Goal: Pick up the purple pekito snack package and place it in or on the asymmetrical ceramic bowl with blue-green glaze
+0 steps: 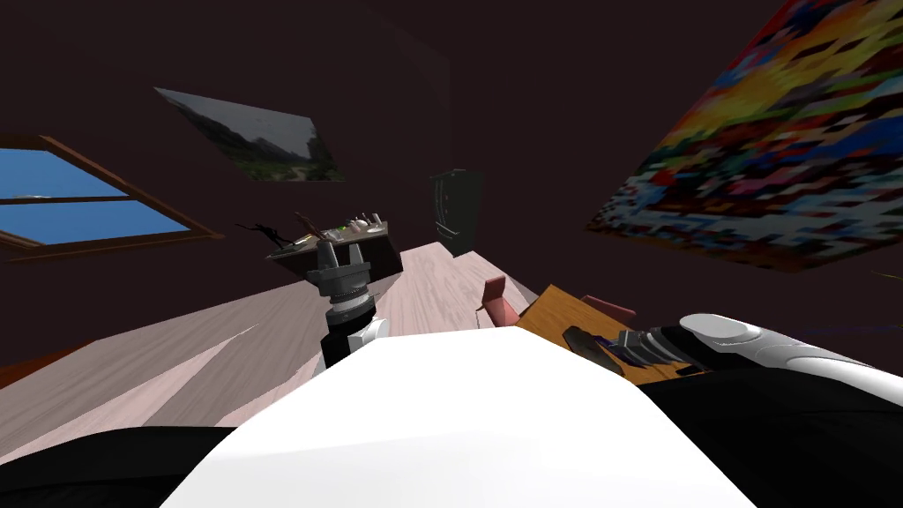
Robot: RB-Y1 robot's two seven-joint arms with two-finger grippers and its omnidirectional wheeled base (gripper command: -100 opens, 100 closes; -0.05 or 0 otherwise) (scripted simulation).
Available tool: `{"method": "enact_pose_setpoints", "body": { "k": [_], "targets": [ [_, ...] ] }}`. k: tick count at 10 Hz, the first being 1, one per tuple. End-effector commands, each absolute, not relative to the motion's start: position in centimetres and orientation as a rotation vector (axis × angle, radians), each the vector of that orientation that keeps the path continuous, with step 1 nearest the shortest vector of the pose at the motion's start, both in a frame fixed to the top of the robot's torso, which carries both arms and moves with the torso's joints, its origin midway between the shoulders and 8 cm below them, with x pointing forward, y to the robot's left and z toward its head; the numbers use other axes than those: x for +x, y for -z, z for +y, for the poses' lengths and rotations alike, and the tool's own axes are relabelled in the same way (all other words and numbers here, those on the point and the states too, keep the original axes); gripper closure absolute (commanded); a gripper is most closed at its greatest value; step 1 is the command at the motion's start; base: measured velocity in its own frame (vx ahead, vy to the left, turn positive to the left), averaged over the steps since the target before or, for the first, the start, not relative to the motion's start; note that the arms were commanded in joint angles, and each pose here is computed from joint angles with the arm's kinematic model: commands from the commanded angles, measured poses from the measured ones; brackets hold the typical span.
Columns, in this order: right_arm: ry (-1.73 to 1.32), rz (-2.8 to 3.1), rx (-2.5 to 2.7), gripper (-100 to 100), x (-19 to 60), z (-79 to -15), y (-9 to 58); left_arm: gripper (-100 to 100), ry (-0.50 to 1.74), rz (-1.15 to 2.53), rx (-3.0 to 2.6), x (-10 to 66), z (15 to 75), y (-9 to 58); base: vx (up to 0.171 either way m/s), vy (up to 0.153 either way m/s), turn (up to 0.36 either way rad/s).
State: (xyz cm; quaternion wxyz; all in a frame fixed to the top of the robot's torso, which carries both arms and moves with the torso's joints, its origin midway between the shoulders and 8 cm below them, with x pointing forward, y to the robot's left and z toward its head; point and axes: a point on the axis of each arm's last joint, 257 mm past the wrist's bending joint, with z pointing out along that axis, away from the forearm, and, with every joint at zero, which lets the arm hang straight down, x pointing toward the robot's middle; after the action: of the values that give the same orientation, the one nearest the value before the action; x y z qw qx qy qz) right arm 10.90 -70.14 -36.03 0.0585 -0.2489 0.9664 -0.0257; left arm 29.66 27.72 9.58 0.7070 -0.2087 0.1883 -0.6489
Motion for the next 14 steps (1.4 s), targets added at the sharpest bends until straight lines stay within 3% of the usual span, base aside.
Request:
{"method": "enact_pose_setpoints", "body": {
  "k": [1,4,5,9,10,11,14],
  "targets": [
    [0.032,2.948,-0.710,100,9.7,-69.8,35.5,0,1.442,0.418,-0.464,29.7,27.7,-9.6,0.007,-0.096,0.135],
    [0.019,2.954,-0.697,100,9.3,-69.7,35.2,0,1.442,0.418,-0.464,29.7,27.7,-9.6,0.002,-0.057,0.064],
    [0.017,2.955,-0.693,-100,9.2,-69.7,35.1,0,1.442,0.418,-0.464,29.7,27.7,-9.6,0.000,0.000,0.000],
    [0.017,2.955,-0.693,-100,9.2,-69.7,35.1,0,1.442,0.418,-0.464,29.7,27.7,-9.6,0.000,0.000,0.000],
    [0.017,2.955,-0.693,0,9.2,-69.7,35.1,0,1.442,0.418,-0.464,29.7,27.7,-9.6,0.000,0.000,0.000],
    [0.018,2.953,-0.709,-100,10.2,-70.1,33.4,0,1.442,0.418,-0.464,29.7,27.7,-9.6,-0.003,0.016,-0.061],
    [0.018,2.952,-0.720,-100,10.7,-70.3,32.2,0,1.442,0.418,-0.464,29.7,27.7,-9.6,0.000,0.016,-0.029]
  ]
}}
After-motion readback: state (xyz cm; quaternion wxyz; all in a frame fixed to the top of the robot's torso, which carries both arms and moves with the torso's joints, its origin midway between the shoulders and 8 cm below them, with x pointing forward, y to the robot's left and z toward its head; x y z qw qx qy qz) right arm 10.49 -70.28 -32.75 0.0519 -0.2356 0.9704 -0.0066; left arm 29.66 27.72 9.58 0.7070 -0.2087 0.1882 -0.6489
